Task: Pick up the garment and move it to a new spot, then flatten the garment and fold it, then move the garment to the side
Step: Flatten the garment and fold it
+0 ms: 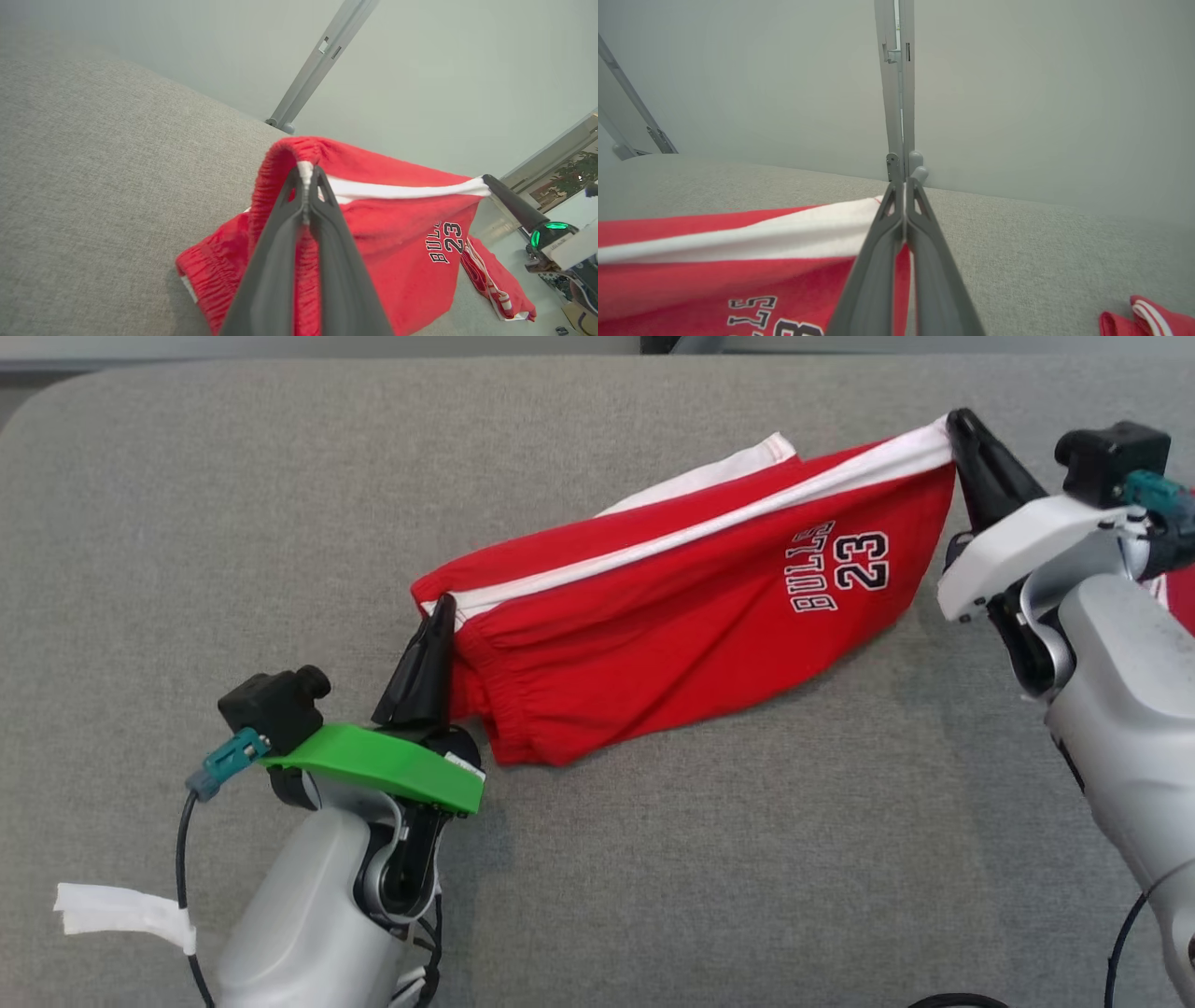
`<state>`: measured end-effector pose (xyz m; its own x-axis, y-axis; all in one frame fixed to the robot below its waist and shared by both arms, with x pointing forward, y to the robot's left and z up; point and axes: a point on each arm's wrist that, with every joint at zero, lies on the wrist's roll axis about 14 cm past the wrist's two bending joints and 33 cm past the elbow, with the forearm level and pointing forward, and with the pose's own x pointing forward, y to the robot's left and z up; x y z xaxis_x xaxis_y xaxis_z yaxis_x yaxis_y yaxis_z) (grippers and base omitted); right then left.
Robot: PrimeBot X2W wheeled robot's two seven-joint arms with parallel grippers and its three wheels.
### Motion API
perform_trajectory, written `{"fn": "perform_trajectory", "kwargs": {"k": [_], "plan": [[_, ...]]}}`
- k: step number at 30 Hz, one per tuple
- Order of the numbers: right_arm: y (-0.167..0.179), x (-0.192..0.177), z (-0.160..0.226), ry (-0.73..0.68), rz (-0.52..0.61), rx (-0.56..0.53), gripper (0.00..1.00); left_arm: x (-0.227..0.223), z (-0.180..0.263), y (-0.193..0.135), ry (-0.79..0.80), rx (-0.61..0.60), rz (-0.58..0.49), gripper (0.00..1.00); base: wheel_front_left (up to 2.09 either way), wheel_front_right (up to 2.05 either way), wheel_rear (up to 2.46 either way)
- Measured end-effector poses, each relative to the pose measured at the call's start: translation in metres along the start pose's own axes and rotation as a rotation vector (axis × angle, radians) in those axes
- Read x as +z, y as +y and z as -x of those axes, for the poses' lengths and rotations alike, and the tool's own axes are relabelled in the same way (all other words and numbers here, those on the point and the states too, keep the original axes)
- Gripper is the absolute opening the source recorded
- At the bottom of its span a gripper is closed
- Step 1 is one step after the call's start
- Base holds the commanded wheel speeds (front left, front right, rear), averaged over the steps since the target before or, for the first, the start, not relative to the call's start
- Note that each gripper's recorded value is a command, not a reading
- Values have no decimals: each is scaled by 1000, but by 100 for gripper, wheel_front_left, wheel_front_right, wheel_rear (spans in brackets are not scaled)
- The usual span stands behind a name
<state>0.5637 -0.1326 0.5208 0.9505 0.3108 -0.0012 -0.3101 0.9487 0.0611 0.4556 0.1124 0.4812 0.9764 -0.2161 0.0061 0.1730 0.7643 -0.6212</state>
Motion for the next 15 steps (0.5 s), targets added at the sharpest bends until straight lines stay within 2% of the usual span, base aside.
{"fn": "perform_trajectory", "kwargs": {"k": [8,15], "plan": [[4,-52,-51,106,25,31,0,-29,-15,30,63,71,22,0,0,0,0],[31,-81,-84,138,11,99,0,-34,-14,56,67,140,29,0,0,0,0]]}}
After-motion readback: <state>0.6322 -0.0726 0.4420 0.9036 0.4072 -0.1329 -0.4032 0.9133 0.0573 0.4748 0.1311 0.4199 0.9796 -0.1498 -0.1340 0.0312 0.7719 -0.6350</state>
